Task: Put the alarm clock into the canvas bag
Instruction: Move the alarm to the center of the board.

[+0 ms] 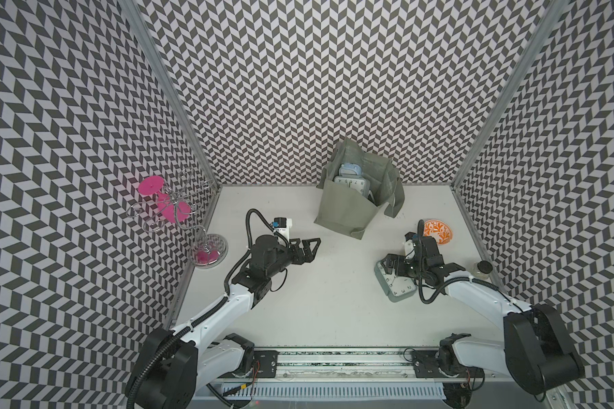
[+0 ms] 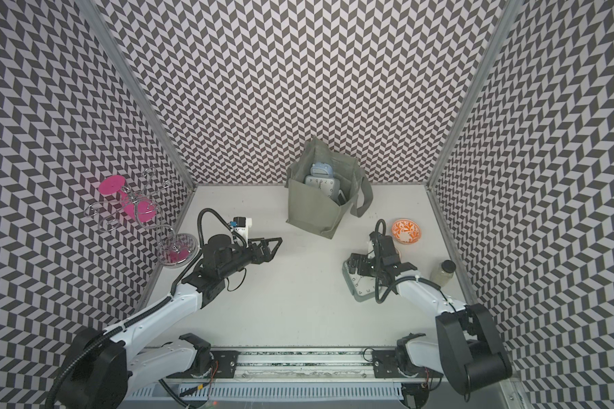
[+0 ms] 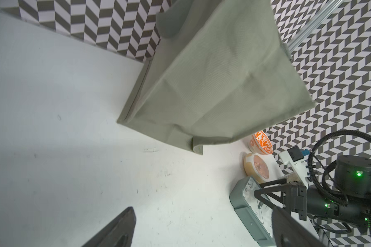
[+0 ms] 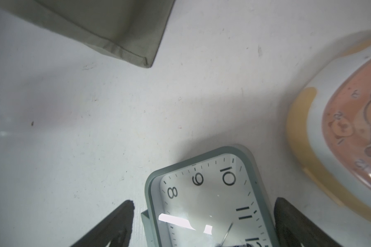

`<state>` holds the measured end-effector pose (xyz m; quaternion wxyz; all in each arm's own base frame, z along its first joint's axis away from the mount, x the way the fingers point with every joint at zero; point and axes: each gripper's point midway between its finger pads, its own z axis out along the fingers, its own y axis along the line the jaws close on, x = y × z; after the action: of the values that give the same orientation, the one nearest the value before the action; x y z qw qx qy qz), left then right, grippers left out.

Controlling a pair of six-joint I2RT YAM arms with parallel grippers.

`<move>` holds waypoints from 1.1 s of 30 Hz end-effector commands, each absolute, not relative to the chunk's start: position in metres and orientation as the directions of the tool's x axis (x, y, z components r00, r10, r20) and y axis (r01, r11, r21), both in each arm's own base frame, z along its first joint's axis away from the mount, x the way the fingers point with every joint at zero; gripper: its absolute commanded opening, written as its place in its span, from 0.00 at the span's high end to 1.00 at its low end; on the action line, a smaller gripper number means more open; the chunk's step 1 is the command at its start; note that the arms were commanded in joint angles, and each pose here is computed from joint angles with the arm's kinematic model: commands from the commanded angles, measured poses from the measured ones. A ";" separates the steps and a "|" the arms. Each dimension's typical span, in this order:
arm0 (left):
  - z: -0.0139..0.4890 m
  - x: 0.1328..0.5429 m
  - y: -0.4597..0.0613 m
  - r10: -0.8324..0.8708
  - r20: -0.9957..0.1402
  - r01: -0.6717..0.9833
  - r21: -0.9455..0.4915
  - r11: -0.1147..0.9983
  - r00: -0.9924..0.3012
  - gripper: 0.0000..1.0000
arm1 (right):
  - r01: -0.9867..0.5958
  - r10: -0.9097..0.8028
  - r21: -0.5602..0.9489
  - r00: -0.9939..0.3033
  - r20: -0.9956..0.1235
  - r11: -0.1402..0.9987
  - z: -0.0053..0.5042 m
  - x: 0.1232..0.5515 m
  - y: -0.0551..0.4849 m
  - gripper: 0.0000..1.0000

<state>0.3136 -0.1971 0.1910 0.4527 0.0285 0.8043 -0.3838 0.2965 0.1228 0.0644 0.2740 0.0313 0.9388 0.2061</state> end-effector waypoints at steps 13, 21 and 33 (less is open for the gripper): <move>0.142 0.259 -0.212 -0.246 -0.609 0.397 -0.721 0.568 -0.754 0.16 | -0.271 0.022 0.663 -0.917 -0.398 0.698 0.084 0.225 0.244 0.01; 0.125 0.216 -0.230 -0.180 -0.491 0.380 -0.818 0.432 -0.852 0.37 | -0.279 -0.014 0.622 -0.918 -0.396 0.732 0.077 0.209 0.229 0.02; 0.107 0.160 -0.269 -0.008 -0.361 0.334 -0.872 0.359 -0.933 0.55 | -0.261 -0.019 0.587 -0.923 -0.384 0.766 0.062 0.203 0.215 0.01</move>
<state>0.1698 -0.2613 0.1067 0.1765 0.0982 0.8143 -0.5442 0.1955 0.2136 0.0526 0.1570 -0.0711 0.9286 0.3286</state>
